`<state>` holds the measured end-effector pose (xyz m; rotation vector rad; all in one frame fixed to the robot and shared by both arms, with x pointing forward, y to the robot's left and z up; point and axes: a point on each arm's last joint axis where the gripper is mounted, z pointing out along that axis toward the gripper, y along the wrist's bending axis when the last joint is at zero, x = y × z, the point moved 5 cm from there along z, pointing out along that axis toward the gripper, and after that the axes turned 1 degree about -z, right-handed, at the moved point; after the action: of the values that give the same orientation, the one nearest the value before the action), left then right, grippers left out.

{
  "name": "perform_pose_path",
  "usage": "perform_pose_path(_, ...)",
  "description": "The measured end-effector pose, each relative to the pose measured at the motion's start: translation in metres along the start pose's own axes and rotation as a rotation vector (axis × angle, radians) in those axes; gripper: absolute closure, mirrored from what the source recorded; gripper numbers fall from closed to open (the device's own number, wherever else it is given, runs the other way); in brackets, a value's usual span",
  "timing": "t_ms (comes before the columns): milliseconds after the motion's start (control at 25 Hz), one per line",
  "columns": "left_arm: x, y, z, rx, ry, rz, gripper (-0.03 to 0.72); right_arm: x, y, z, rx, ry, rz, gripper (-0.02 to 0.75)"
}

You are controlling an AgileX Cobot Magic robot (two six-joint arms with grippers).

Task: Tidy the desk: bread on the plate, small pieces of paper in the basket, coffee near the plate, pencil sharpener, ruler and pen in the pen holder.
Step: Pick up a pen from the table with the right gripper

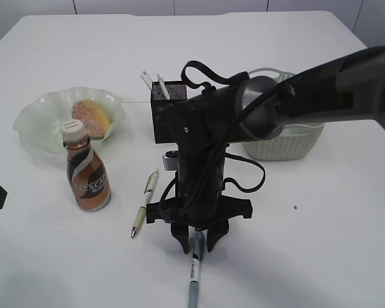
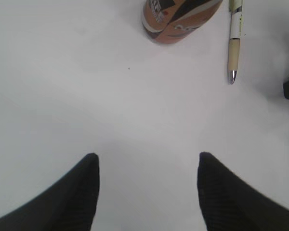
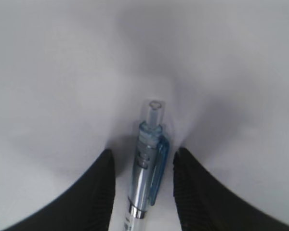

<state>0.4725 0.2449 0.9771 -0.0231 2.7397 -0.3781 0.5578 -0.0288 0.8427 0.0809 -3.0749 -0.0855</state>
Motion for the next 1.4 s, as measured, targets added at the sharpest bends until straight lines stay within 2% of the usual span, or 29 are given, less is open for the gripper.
perform_pose_path(200,-0.001,0.0,0.0,0.0,-0.004,0.0,0.218,0.0,0.0,0.001,0.003,0.0,-0.001,0.458)
perform_pose_path(400,-0.001,0.0,0.0,0.0,-0.004,0.0,0.218,0.0,-0.001,0.001,0.005,-0.001,-0.003,0.587)
perform_pose_path(480,-0.001,0.0,0.0,0.0,-0.006,0.0,0.218,0.0,-0.001,0.001,0.005,-0.001,-0.008,0.615)
perform_pose_path(840,-0.001,0.0,0.0,0.0,-0.006,0.0,0.218,0.001,-0.001,-0.007,0.001,-0.004,-0.106,0.624)
perform_pose_path(1040,0.0,0.0,0.0,0.0,0.002,0.0,0.218,-0.006,0.001,-0.048,-0.069,-0.111,-0.138,0.624)
perform_pose_path(1200,0.002,0.0,0.0,0.001,0.014,0.0,0.218,-0.022,-0.017,-0.09,-0.13,-0.229,-0.111,0.624)
perform_pose_path(1400,0.002,0.0,0.0,0.001,0.017,0.0,0.218,-0.052,-0.064,-0.143,-0.182,-0.371,-0.052,0.624)
